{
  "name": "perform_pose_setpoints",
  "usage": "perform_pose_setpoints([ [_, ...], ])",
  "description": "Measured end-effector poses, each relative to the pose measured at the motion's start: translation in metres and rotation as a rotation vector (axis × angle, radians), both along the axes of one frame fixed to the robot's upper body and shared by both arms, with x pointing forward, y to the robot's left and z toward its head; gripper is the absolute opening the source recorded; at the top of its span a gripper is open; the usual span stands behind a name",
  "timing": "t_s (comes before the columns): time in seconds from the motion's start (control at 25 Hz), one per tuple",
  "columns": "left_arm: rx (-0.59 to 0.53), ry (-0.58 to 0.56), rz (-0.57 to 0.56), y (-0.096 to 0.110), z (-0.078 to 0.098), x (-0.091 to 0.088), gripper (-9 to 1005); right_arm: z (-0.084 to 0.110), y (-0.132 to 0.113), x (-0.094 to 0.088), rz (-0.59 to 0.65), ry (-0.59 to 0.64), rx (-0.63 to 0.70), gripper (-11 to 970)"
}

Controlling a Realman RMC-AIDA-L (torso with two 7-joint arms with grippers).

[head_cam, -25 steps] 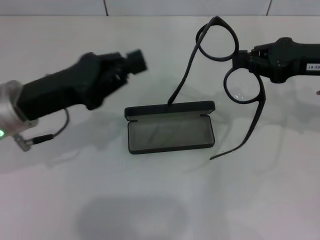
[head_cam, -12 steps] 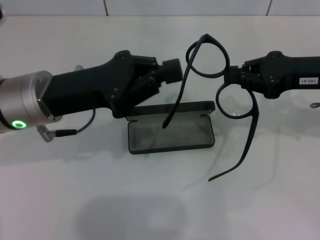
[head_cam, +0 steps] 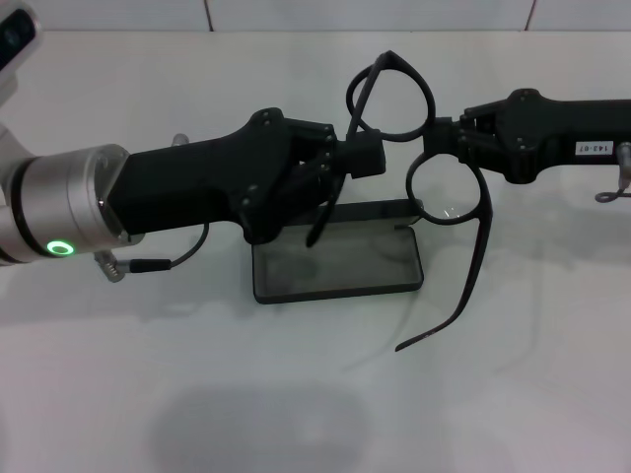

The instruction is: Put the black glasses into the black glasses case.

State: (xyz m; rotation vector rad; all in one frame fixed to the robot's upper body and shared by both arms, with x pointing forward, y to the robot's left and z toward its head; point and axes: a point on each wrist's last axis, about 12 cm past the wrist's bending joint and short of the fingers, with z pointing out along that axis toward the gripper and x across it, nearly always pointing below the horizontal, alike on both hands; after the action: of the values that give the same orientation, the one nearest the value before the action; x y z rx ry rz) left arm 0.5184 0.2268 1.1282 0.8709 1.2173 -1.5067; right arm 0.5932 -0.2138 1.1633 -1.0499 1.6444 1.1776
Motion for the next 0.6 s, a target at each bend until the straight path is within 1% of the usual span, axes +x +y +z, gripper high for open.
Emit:
perform_pose_setpoints([
  [0.28, -0.007, -0.010, -0.001, -0.0039, -0.0027, -0.0008, 10, 0.0062, 0.0053, -0.0032, 0.038, -0.005, 0.056, 58],
  [0.6, -0.014, -0.022, -0.019, -0.0100, -0.0029, -0.0001, 10, 0.0088, 0.0077, -0.0091, 0.078, 0.014, 0.126, 58],
])
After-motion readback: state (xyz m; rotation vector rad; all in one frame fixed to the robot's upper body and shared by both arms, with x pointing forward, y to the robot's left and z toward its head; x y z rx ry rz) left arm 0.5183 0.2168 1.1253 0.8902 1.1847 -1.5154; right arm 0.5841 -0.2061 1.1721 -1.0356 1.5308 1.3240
